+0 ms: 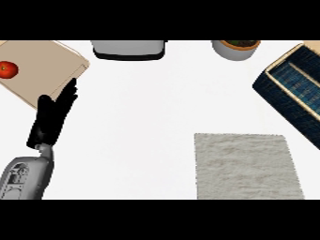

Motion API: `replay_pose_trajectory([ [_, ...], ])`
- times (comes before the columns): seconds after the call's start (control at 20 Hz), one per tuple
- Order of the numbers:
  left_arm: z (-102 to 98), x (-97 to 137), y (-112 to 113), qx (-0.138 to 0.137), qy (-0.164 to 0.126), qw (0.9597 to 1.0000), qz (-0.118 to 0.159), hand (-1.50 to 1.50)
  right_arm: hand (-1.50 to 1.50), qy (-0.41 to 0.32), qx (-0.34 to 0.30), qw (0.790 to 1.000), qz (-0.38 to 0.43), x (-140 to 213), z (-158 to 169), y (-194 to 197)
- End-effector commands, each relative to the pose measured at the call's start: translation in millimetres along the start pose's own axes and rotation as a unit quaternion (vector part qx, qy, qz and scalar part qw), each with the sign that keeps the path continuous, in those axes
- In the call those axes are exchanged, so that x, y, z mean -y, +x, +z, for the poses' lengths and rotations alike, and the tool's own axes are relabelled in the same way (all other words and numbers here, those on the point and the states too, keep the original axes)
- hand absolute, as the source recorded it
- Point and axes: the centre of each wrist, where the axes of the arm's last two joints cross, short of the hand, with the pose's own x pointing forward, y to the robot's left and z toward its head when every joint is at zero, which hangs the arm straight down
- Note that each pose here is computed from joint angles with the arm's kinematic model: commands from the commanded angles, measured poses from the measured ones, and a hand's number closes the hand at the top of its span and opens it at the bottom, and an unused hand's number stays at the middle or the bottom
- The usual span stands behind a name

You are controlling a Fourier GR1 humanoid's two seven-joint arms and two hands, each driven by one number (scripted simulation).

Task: Pick the cupcake from the placemat and place it in the basket

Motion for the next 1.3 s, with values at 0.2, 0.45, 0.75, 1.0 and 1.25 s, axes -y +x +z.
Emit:
replay_pose_trajectory([
  [0.2, 13.0, 0.7, -3.0, -0.007, 0.002, 0.9999, 0.007, 0.00, 1.50, 0.043, -0.002, 0.998, -0.036, -51.5, -22.9, -33.7],
  [0.45, 1.6, -3.4, -7.5, 0.004, -0.003, 1.0000, 0.004, 0.00, -1.50, 0.065, -0.056, 0.990, -0.112, -55.3, -17.2, -68.5],
  [0.75, 8.7, -9.9, -10.0, 0.004, 0.004, 1.0000, 0.001, 0.00, -1.50, 0.016, -0.028, 0.985, -0.169, -89.8, -29.4, -67.5],
  [1.0, 3.4, -0.9, -1.3, 0.001, -0.002, 1.0000, 0.001, 0.00, -1.50, -0.077, -0.026, 0.969, -0.233, -53.6, -13.6, -82.8],
  [1.25, -5.7, -4.1, -3.7, 0.000, 0.012, 0.9999, 0.000, 0.00, -1.50, -0.151, -0.081, 0.950, -0.262, -46.9, 8.4, -107.2],
])
